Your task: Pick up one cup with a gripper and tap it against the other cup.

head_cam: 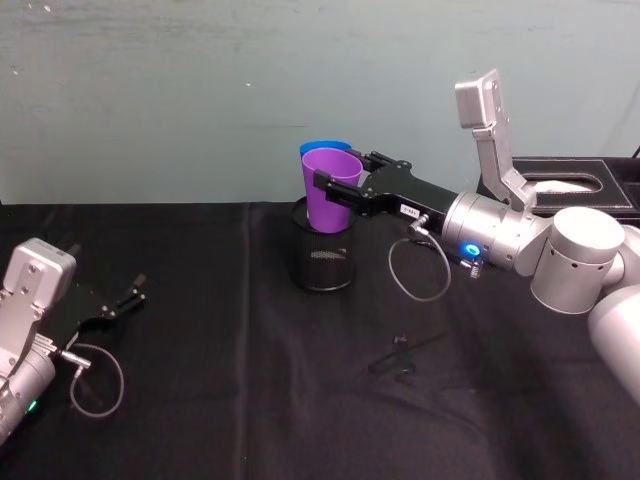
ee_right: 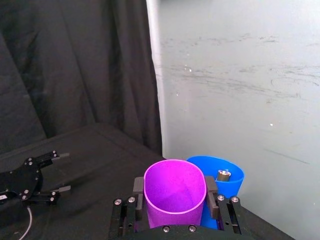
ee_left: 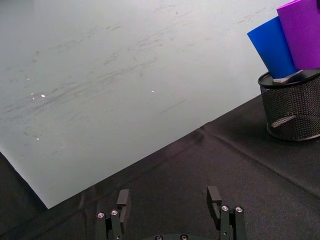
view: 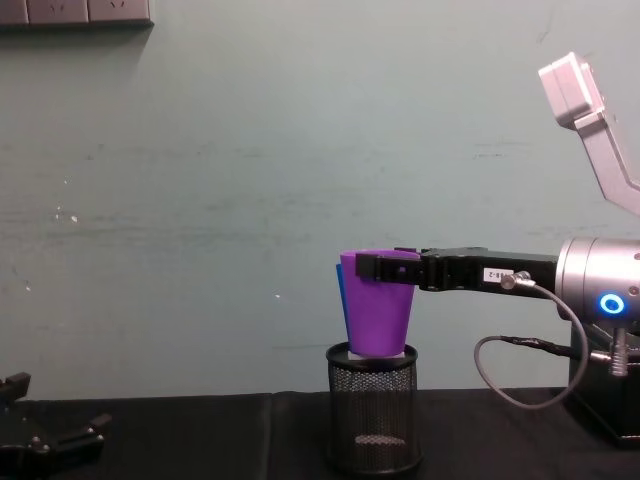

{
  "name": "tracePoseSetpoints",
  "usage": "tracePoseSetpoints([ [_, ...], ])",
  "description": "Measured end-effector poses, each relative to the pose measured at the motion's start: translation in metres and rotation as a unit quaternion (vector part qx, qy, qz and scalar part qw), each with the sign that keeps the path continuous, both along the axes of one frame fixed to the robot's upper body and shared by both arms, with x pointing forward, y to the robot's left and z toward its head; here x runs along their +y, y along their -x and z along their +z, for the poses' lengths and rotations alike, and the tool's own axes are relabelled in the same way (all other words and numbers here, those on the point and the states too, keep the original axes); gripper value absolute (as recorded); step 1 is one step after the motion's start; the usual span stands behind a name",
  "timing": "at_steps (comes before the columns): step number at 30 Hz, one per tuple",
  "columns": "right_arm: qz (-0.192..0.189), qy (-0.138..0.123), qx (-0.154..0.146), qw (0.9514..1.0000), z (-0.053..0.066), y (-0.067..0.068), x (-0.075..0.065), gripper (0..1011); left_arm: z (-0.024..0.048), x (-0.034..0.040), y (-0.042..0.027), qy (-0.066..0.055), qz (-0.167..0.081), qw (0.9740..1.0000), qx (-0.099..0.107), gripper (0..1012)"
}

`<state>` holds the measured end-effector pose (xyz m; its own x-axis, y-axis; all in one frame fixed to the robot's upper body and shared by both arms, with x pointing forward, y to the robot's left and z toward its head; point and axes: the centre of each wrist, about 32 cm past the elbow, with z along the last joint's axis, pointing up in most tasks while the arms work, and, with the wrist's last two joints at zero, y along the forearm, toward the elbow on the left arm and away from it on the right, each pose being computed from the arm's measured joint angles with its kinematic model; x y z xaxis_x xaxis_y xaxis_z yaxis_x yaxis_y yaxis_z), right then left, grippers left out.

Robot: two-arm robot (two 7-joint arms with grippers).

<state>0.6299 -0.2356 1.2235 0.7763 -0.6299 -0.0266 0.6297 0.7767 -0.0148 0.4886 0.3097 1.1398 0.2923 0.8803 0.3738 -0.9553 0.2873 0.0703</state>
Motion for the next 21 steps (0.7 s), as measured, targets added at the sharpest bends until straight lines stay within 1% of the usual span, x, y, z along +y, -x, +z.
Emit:
tracePoseSetpoints([
  [21, -0.001, 0.0, 0.0, 1.0, 0.0002, 0.0, 0.0001, 724, 0.0, 0.0, 0.0, 0.0, 0.0, 1.0, 0.0, 1000],
])
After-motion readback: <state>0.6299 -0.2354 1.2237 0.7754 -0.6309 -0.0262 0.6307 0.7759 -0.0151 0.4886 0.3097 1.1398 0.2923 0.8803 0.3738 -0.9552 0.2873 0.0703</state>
